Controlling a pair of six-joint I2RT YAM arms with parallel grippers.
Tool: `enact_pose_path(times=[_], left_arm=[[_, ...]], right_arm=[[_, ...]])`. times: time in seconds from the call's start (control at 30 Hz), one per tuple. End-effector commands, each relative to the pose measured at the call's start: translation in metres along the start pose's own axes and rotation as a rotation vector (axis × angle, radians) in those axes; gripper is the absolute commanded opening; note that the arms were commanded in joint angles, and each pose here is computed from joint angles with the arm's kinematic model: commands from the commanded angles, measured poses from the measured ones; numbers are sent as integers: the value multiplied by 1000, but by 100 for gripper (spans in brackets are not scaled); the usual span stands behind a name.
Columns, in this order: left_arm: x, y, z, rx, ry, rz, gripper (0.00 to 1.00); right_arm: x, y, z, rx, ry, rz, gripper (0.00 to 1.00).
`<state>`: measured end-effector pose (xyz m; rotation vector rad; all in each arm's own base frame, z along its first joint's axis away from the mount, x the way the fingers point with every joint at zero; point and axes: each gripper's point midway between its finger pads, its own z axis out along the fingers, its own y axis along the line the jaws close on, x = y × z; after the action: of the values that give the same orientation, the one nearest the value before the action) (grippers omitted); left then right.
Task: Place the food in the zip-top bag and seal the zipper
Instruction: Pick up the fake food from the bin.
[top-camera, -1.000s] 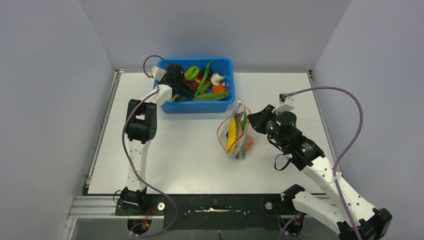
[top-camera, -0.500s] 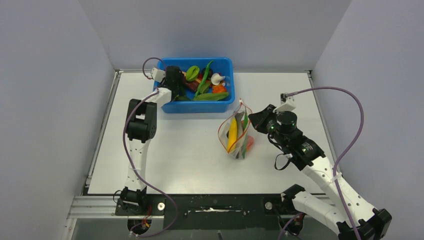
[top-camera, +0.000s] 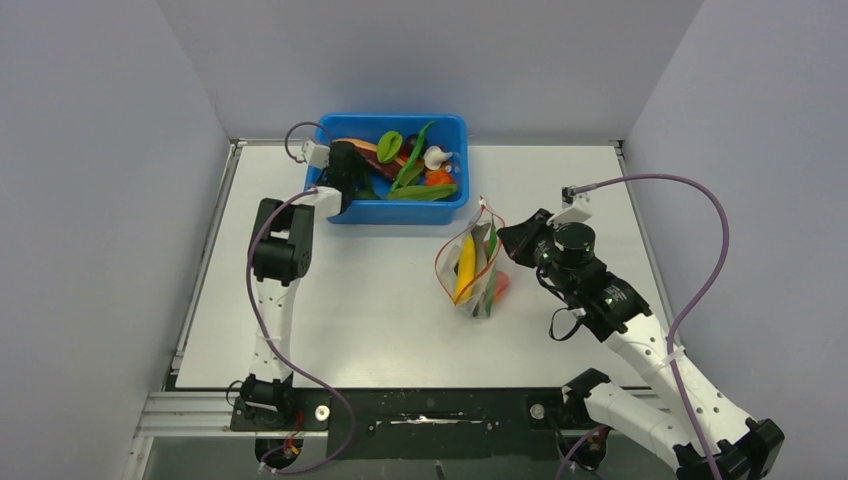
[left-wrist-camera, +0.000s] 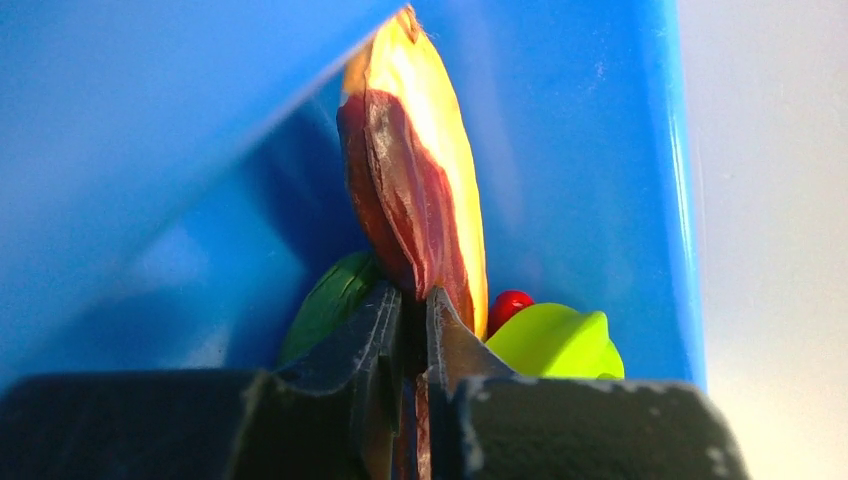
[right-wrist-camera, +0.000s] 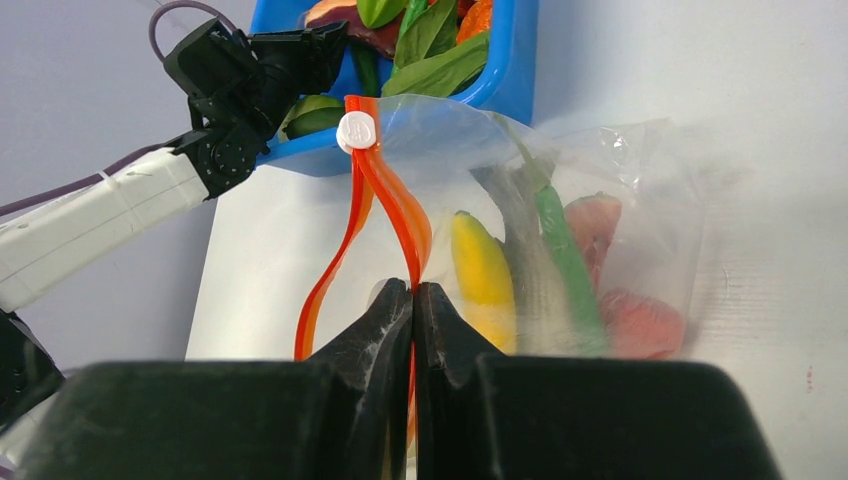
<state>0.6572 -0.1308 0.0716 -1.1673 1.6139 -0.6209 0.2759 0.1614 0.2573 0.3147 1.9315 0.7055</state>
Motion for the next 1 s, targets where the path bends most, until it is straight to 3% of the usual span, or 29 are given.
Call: enact_pose_path(times=[0.0, 0.57, 0.97], left_arm=[[-31, -71, -27, 182, -46, -31, 0], [-71, -115, -70, 281, -194, 152, 0], [-100, -160, -120, 331, -396, 420, 0]], right_arm=[[-31, 19, -9, -56, -95, 21, 0], [-26, 21, -8, -74, -72, 36, 0], [-19, 24, -3, -80, -37, 53, 0]])
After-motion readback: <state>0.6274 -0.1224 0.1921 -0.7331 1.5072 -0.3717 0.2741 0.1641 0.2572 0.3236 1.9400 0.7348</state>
